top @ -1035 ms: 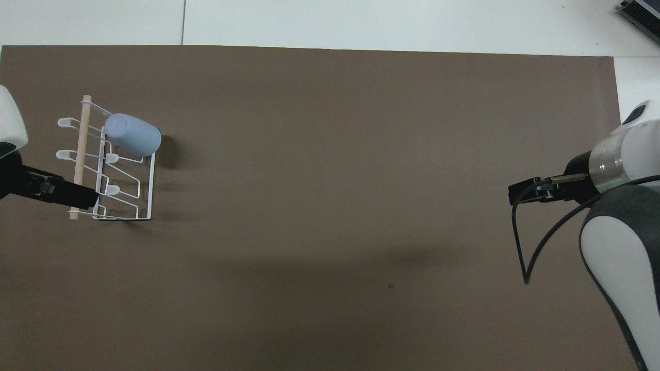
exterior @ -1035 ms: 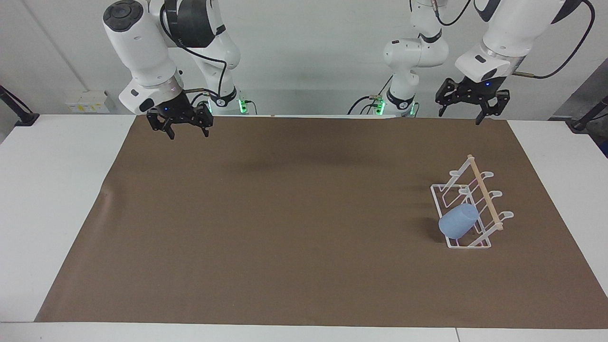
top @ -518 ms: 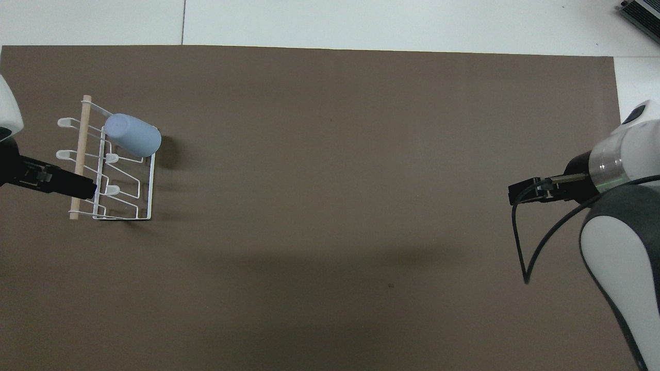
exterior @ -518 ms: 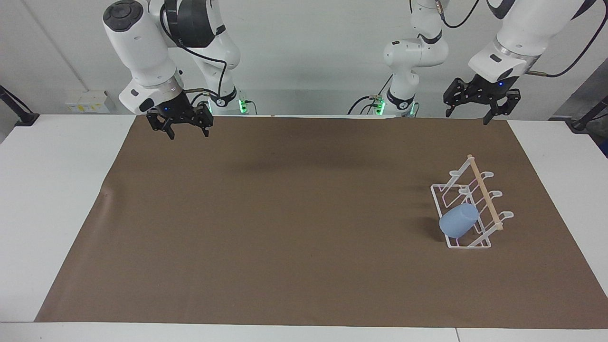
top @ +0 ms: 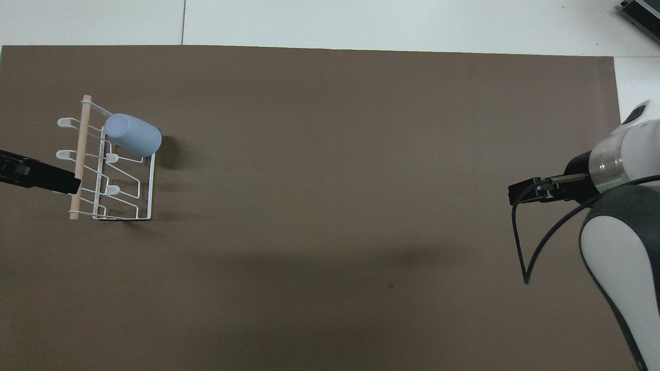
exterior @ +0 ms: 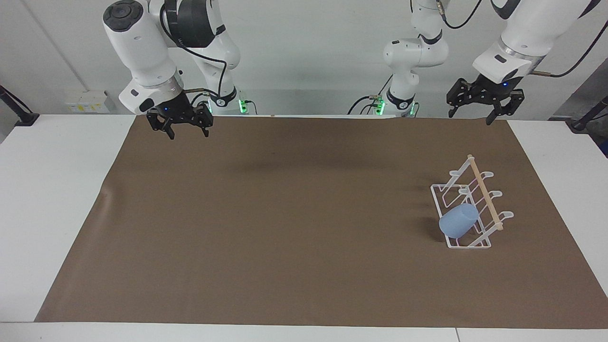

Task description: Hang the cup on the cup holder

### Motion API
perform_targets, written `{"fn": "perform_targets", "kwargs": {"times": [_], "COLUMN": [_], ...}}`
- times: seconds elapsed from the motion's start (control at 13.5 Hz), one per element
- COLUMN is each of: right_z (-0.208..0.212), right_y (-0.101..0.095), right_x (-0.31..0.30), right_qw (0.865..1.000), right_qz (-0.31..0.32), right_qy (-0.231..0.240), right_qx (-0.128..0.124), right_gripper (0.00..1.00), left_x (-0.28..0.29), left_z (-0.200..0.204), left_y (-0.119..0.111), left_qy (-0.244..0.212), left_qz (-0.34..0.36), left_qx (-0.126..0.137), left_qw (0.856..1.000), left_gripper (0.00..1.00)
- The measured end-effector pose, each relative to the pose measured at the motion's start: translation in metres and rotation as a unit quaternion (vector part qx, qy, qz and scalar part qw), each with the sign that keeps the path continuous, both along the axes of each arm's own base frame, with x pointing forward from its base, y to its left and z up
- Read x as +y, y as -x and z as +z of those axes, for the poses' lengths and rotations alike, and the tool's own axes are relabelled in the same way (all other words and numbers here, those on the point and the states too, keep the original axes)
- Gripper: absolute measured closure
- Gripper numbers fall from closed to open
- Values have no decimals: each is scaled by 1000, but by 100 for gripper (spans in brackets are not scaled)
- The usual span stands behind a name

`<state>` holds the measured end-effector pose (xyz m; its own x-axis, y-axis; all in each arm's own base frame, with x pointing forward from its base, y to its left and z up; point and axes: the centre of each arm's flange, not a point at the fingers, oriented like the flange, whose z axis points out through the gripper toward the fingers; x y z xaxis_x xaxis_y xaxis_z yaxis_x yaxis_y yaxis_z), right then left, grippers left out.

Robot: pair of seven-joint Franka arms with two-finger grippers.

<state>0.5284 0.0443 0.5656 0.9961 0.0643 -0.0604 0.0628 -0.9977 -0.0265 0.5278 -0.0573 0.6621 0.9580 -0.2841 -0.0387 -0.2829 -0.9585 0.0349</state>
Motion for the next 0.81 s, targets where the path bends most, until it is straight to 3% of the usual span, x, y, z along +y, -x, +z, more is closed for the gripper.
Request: {"fn": "perform_targets", "kwargs": {"times": [0.81], "right_z": [0], "right_y": [0], "right_x": [0], "right_qw": [1000], "right_qz": [0], "right_qy": [0], "right_qx": [0], "right_gripper": [0], "left_x": [2], "left_z": [4], "left_y": [1], "left_qy": [0], "left_qz": [12], "left_qx": [-2], "left_qw": [1000], "left_gripper": [0]}}
